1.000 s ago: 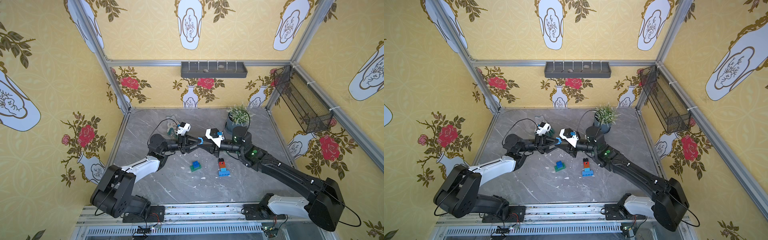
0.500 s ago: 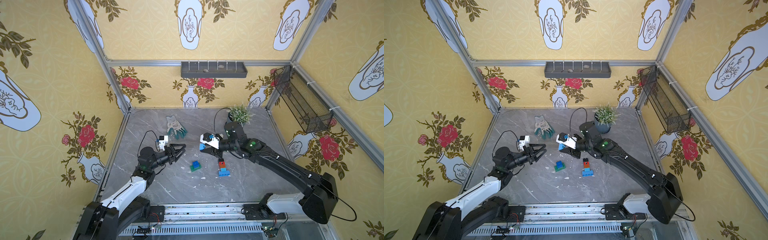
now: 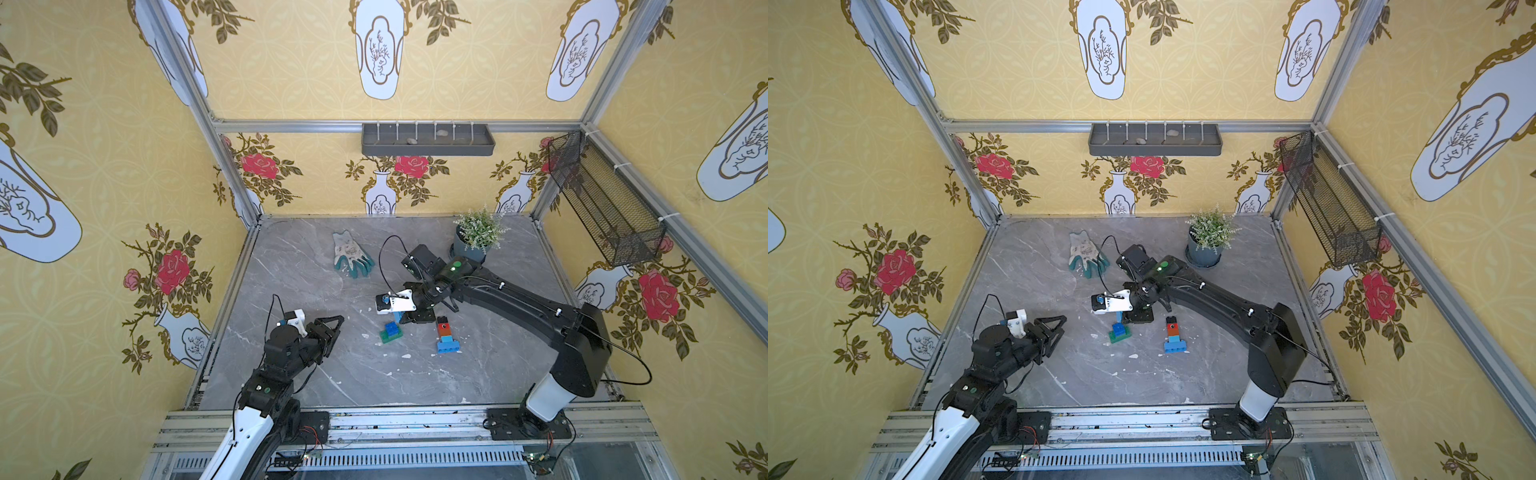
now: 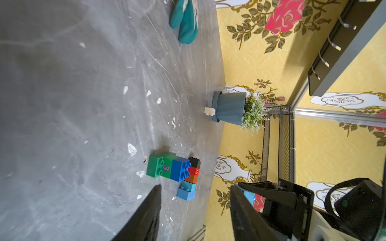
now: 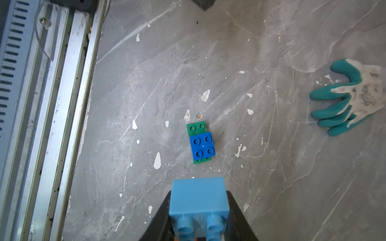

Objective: Assemble the number 1 with lego
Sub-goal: Assemble the lego brick with the lego brick.

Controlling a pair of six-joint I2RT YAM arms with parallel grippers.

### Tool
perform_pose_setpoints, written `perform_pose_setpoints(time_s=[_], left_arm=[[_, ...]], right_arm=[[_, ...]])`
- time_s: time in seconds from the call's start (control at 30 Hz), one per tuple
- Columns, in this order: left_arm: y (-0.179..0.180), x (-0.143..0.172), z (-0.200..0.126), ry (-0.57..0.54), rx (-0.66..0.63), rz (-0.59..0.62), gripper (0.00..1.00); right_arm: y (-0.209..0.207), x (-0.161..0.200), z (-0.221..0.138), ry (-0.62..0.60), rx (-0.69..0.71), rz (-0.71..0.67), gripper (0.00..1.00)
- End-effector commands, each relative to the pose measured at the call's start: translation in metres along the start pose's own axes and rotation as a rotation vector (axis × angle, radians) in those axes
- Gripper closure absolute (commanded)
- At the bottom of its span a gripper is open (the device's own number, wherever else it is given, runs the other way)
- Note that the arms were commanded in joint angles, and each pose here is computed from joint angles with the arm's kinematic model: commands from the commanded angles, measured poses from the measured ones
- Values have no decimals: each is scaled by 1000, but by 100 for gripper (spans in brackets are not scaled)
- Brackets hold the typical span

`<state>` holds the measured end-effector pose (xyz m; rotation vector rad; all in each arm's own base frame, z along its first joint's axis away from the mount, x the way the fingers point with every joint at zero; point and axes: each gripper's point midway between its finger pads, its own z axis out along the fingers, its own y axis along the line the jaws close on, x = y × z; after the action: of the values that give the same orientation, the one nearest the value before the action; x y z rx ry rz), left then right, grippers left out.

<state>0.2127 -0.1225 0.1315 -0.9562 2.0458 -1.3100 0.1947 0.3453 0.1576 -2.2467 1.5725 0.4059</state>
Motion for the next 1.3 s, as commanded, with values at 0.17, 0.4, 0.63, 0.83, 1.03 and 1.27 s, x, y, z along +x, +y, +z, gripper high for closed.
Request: perform_pose_setpoints(time_s=[0.17,0.4,0.63,0.83,1.03,1.27], left_arm=[[35,-10,-25,-104,-159,6,47],[25,-14,-37,-124,-181,81,46],[21,-13,-41,-120,-193,111,46],[20,-12,-40,-111,-190,108,47],[22,-11,-42,-110,-191,108,47],[23,-9,-42,-101,-188,105,47]], right_arm=[[-1,22,23,240,-51,-49,77],[-5,31,47,383,-70,-50,77],[-10,31,62,438,-77,-50,77],[-7,25,72,451,-100,-67,77],[-4,25,79,474,-111,-77,76],[-4,25,86,490,-107,-83,76]])
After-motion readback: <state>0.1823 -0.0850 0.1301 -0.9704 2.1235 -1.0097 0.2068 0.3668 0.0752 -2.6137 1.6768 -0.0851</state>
